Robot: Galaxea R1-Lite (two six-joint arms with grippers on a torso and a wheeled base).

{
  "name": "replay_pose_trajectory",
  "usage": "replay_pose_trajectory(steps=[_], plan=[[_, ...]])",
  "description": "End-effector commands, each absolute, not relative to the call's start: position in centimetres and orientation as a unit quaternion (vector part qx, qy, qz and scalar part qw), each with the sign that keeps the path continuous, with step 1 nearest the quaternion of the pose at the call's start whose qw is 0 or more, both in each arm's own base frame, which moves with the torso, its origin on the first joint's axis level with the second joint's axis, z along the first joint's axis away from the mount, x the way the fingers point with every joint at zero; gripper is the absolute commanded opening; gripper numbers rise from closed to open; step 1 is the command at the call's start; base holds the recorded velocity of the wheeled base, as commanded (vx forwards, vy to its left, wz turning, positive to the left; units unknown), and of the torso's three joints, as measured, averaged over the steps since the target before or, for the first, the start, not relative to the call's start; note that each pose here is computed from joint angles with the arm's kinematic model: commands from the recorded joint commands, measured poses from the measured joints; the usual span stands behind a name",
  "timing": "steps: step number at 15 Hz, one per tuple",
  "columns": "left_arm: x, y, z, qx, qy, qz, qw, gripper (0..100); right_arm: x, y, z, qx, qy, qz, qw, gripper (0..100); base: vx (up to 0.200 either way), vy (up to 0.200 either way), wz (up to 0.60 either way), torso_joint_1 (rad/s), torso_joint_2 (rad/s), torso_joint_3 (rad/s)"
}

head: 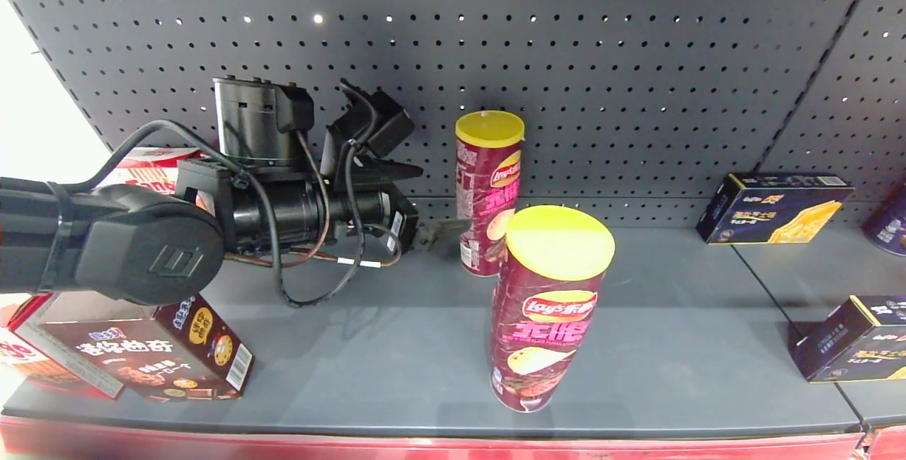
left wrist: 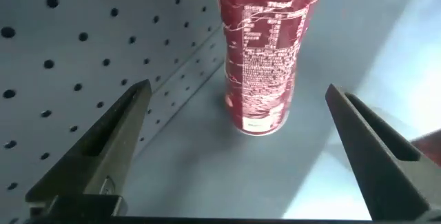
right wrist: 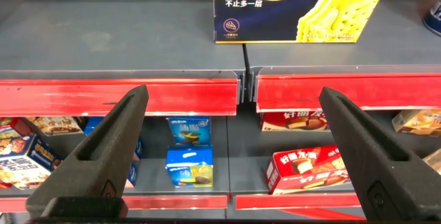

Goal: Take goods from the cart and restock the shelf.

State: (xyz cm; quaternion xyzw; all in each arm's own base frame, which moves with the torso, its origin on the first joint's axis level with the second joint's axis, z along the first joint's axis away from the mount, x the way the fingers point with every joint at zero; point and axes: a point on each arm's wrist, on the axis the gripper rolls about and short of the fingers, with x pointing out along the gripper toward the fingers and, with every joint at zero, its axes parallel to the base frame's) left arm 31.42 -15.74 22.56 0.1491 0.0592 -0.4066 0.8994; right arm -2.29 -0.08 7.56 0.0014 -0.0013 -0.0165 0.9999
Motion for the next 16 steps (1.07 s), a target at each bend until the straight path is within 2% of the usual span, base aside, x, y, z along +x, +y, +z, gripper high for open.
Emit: replay_pose_trajectory(steps=[1,7,16], plan=[[32.0,-16.1,22.0,0.153,0.067,-0.400,0.901,100,-2.3,-0.1,7.6,0.002,-0.001,-0.016,1.000,100,0.000,0.000,0.00,0.000,0.00,0.000],[33.8,-16.9,21.9,0.158,0.063,-0.368,0.914,100,-2.3,-0.1,7.6,0.002,-0.001,-0.016,1.000,100,0.000,0.000,0.00,0.000,0.00,0.000],[34.2,-15.8,22.0,0.158,0.065,-0.351,0.921,100,-2.3,-0.1,7.6,0.002,-0.001,-0.016,1.000,100,0.000,0.000,0.00,0.000,0.00,0.000]])
